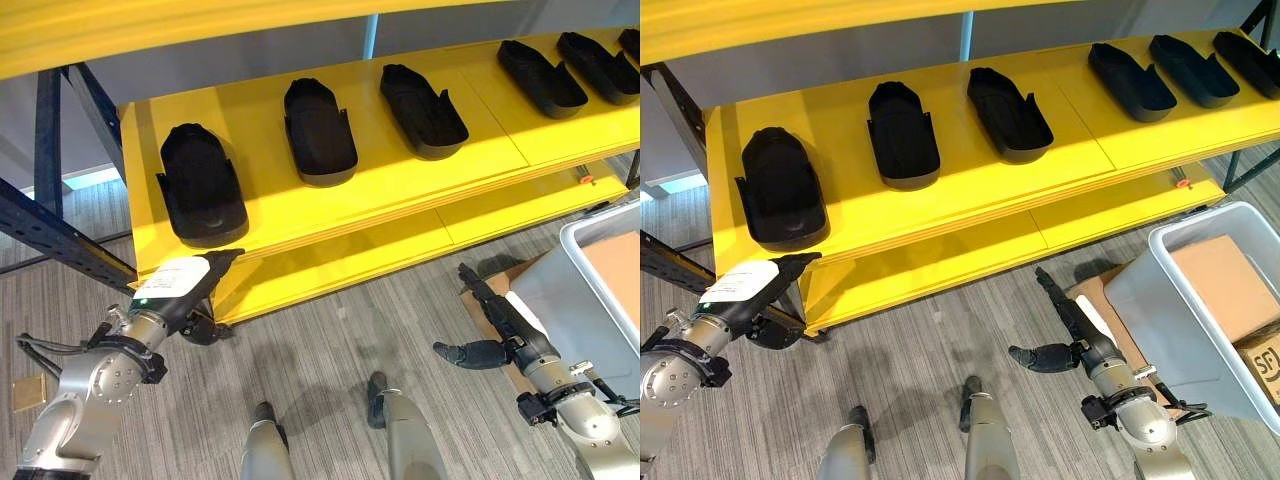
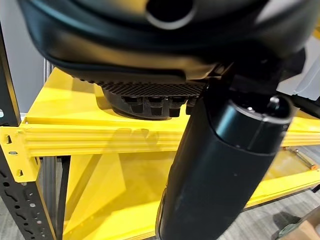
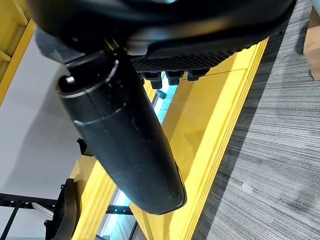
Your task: Move parts from the plastic box to the shelf.
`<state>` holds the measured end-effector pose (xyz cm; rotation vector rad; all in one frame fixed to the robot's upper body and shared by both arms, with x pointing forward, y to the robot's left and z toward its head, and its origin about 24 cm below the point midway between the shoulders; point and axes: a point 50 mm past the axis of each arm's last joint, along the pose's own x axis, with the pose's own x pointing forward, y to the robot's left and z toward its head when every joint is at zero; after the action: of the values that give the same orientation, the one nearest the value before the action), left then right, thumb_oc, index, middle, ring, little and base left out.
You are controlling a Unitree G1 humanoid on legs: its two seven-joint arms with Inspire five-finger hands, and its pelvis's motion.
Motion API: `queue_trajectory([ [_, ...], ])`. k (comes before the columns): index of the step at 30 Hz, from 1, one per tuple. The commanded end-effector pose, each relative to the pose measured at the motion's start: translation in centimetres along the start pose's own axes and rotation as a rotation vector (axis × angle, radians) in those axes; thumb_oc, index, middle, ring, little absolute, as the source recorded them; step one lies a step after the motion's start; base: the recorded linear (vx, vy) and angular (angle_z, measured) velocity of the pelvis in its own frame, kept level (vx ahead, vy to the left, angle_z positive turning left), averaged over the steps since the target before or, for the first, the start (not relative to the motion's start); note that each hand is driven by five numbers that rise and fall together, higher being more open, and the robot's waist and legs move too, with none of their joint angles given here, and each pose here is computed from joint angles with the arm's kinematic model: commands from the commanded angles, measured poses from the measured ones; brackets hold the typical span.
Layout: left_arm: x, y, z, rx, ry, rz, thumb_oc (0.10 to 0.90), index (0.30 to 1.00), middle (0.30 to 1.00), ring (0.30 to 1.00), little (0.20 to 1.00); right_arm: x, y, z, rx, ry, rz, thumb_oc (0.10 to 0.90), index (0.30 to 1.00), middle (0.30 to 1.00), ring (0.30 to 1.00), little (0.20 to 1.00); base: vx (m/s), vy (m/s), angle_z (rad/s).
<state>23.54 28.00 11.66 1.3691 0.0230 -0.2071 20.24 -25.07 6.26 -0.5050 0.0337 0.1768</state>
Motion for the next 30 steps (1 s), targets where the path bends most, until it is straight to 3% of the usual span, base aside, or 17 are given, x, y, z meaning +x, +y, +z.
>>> queue_trajectory([
  [1,1.0,3.6,1.7,0.065,-0.078,0.208,0.9,1.0,1.0,1.0,1.0,1.2,-2.0,3.6,-0.013,-0.206,-0.085,0.9,1.0,1.0,1.0,1.0,0.0,0.0,0.0],
  [30,4.1,2.8,-0.6,0.102,0.032,0.155,0.9,1.0,1.0,1.0,1.0,0.8,-1.7,3.0,-0.011,-0.185,-0.056,0.9,1.0,1.0,1.0,1.0,0.0,0.0,-0.01],
])
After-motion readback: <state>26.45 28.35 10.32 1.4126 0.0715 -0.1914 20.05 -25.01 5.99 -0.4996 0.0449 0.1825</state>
